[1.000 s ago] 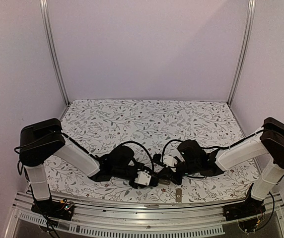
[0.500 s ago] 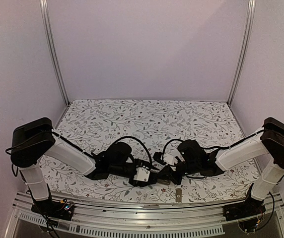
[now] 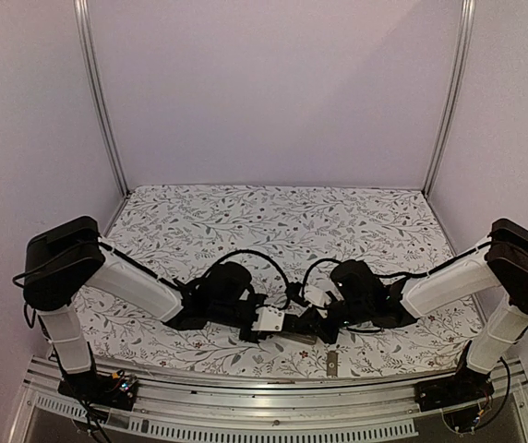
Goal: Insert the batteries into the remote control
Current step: Load the battery into the battery compartment.
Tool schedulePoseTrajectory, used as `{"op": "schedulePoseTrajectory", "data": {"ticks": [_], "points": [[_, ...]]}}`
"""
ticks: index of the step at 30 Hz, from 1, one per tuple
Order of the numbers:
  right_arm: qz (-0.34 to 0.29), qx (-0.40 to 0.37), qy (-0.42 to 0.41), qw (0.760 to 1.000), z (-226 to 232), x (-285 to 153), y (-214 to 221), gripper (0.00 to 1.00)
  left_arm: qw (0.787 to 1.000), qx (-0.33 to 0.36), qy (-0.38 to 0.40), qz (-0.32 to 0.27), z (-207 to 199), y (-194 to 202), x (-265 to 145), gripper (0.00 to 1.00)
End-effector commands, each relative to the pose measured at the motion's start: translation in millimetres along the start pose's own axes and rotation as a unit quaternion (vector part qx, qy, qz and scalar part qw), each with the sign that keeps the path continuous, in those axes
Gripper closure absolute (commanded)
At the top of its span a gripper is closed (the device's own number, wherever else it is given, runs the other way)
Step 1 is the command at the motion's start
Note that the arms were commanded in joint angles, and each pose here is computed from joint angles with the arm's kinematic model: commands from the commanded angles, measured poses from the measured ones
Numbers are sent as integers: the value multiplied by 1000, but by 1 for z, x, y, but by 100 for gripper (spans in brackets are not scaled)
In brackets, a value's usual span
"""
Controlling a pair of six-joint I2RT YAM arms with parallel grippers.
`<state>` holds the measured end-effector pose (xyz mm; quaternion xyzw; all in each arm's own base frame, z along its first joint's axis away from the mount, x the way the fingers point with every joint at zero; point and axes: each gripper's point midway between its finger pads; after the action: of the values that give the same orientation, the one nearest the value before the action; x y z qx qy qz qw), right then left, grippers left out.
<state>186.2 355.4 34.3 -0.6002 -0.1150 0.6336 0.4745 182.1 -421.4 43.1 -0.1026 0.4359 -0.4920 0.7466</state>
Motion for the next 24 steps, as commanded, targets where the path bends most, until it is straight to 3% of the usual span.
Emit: {"op": "schedulePoseTrajectory", "data": {"ticks": [1,11,19,24], "points": [[69,15,14,997,-4,0,40,93,1000,-24,4,9,4,6,6,86],[67,14,15,998,-4,0,39,93,998,-34,20,48,-6,28,5,87],[70,19,17,997,-4,0,40,93,991,-119,49,42,-7,14,3,83],[68,20,18,997,-5,-1,39,93,989,-129,52,50,-13,17,2,82]]}}
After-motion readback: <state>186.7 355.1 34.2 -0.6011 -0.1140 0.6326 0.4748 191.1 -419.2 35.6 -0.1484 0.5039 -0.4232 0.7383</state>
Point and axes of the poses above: each gripper's point midway between its finger pads, its own x axis out along the fingers, its own z axis along the line the jaws close on, y = z × x, and after that the axes turned 11 degrees about x, right-handed
